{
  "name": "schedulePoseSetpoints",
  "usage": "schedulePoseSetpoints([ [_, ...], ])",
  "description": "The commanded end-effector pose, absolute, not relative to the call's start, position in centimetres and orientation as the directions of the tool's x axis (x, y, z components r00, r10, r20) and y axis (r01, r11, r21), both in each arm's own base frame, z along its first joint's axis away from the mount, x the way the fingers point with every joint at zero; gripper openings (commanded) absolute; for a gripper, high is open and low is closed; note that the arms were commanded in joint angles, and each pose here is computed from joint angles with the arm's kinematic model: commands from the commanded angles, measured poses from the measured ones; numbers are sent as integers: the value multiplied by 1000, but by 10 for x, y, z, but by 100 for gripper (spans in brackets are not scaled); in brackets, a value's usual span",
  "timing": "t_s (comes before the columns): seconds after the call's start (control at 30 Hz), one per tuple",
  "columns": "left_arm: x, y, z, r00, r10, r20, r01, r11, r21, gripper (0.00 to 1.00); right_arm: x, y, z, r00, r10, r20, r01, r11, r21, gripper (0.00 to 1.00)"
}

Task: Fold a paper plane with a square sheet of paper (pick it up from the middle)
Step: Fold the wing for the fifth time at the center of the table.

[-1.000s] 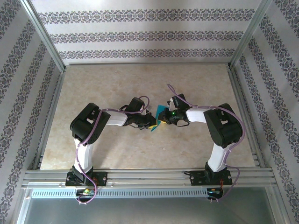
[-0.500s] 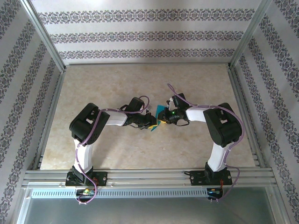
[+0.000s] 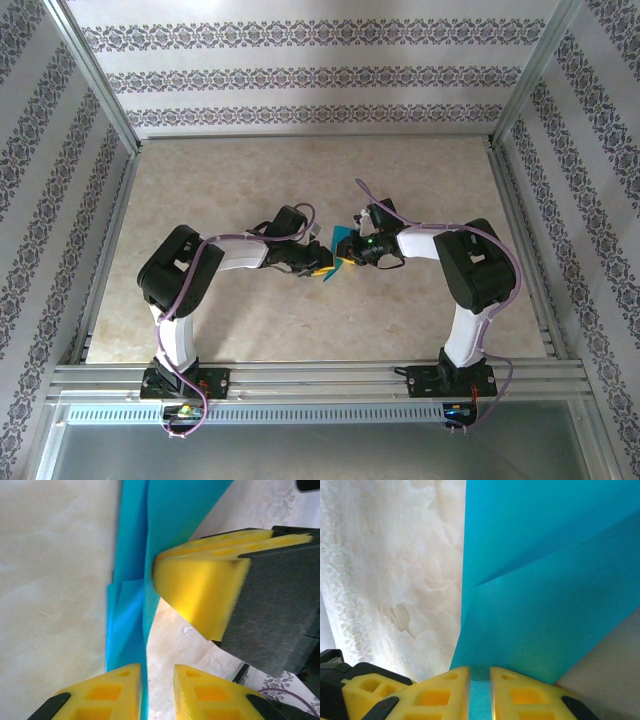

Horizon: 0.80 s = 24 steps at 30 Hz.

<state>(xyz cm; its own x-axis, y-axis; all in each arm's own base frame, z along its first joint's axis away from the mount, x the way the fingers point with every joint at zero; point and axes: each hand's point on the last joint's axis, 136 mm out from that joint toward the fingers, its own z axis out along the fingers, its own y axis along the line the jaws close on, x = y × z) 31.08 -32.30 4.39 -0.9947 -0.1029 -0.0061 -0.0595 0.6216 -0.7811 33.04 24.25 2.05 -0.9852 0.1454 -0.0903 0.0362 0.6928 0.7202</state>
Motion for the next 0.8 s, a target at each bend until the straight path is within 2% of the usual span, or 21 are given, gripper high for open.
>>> schedulePoseSetpoints([
  [0.0,307,-321,50,-994,-111,21,-85,616,-783,24,327,240,11,-990,127,-67,42,706,707,20],
  [0.5,290,-317,21,-992,-90,89,-126,671,-730,11,325,240,7,-990,134,-52,59,711,700,20],
  [0.77,284,-316,11,-991,-86,107,-137,695,-706,10,323,240,3,-990,133,-39,69,717,694,20],
])
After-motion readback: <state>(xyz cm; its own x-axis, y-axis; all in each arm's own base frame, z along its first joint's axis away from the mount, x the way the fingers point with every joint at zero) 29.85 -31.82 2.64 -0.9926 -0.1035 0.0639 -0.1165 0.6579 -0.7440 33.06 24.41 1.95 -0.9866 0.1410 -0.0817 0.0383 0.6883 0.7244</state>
